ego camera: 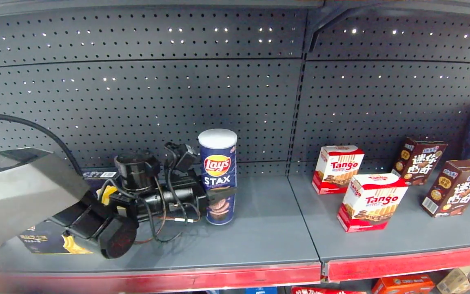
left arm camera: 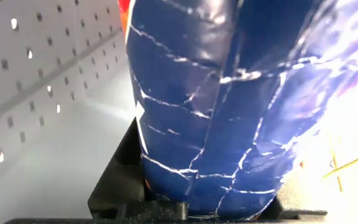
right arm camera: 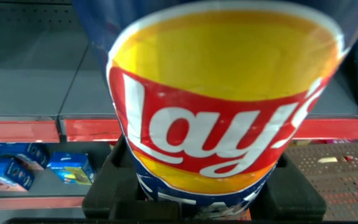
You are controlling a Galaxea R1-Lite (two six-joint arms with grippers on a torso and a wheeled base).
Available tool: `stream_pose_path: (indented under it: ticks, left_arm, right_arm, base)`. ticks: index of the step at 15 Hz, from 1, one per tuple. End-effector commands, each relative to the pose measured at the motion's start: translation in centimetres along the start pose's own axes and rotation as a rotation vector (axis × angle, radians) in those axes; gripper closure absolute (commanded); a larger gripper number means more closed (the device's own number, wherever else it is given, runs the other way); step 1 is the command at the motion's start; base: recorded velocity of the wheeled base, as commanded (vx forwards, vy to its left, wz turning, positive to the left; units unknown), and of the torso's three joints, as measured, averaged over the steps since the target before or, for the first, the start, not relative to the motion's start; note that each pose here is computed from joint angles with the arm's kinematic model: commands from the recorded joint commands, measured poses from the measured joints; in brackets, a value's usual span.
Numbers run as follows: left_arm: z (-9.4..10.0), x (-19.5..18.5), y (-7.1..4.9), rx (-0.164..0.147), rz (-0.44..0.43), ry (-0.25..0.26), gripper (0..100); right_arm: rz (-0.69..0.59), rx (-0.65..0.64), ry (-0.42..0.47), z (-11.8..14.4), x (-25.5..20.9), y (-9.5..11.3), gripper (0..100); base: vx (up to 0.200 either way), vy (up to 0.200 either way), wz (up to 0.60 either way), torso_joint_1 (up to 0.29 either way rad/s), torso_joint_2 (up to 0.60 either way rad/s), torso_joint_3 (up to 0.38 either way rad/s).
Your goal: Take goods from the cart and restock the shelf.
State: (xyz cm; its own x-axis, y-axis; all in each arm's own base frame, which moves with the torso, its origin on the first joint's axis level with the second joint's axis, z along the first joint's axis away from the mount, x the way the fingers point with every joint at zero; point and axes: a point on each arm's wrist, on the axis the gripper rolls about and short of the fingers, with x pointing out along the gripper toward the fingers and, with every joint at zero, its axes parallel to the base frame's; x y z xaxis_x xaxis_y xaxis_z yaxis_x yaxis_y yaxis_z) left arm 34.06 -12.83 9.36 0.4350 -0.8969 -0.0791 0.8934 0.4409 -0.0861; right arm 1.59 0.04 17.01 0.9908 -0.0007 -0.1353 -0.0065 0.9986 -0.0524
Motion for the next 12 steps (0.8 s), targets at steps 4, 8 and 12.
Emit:
stream_pose_path:
  ticks: [4, 8, 12]
  left_arm:
    - [-0.8, -3.5, -4.7, 0.004, 0.047, -0.019, 100]
    - [-2.0, -4.2, -6.7, -0.045, 0.114, -0.024, 100]
    - [-2.6, -4.0, -6.5, -0.056, 0.116, -0.006, 100]
  right_arm:
    - [-0.014, 0.001, 0.004, -0.1, 0.0, 0.0, 100]
    - [-0.014, 0.001, 0.006, -0.1, 0.1, 0.0, 100]
    - [-0.014, 0.001, 0.004, -0.1, 0.0, 0.0, 100]
  base:
    - [0.0, 0.0, 0.0, 0.0, 0.0, 0.0]
    - [0.0, 0.0, 0.0, 0.0, 0.0, 0.0]
    - [0.0, 0.0, 0.0, 0.0, 0.0, 0.0]
